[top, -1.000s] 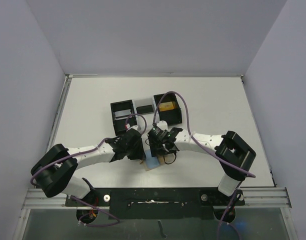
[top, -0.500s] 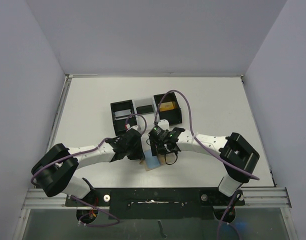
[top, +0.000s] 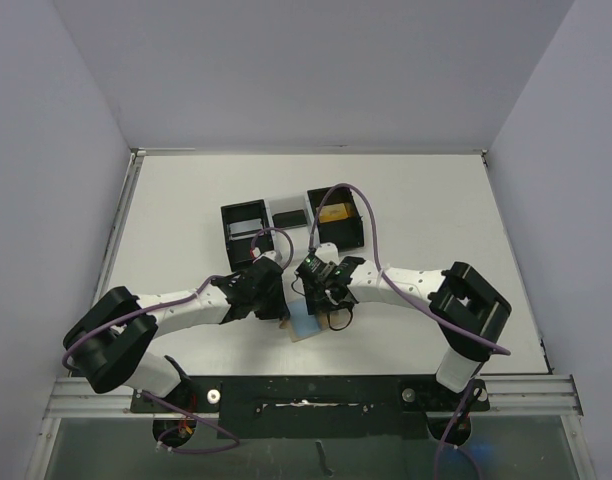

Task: Take the credit cards out of the card holder

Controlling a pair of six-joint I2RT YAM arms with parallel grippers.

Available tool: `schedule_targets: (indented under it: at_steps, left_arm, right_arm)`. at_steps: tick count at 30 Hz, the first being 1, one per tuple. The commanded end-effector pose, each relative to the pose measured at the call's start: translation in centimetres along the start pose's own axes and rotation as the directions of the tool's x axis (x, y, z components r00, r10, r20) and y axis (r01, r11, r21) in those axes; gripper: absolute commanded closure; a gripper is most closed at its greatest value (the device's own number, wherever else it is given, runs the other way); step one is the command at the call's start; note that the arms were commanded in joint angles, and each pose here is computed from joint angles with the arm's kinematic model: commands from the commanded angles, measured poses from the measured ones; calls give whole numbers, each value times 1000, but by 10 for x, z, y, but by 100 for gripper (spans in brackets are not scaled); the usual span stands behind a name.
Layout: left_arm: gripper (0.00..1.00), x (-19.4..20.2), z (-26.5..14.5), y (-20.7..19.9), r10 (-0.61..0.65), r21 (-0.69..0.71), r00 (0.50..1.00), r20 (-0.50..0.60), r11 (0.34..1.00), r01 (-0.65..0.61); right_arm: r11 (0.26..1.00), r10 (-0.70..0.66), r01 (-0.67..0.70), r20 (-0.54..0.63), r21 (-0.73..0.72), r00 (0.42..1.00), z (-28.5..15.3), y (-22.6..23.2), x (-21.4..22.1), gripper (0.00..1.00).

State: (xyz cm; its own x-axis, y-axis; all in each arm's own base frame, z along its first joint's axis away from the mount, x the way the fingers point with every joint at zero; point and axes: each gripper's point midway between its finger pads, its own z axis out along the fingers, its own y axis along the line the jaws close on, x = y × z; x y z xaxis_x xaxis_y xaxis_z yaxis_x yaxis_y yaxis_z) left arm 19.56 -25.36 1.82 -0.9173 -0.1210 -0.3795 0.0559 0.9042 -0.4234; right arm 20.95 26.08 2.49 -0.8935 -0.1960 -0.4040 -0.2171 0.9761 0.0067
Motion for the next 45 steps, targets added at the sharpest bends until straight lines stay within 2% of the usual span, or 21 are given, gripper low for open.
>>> schedule_targets:
  at_steps: [1,4,12,22,36,45]
  left_arm:
    - [95,-1,4,-9,8,31,1000,-11,1000,-8]
    - [95,-1,5,-9,10,31,1000,-13,999,-9]
    - [96,1,7,-9,9,31,1000,-24,1000,-8]
    - [96,1,7,-9,9,31,1000,-22,999,-8]
    - [96,-1,5,-11,8,37,1000,-13,999,-8]
    - [96,0,5,-8,10,28,1000,-18,1000,-9]
  right_arm:
    - [1000,23,-23,26,-18,999,-5,6,-6,46]
    - [998,36,-34,46,-44,998,-13,9,-12,49]
    - [987,51,-41,61,-154,997,-27,25,-18,46]
    - [981,79,-65,68,-185,995,-33,27,-19,46]
    - [925,174,-140,67,-352,982,-44,29,-24,60]
    - [879,252,-226,6,-419,968,-36,22,-16,66]
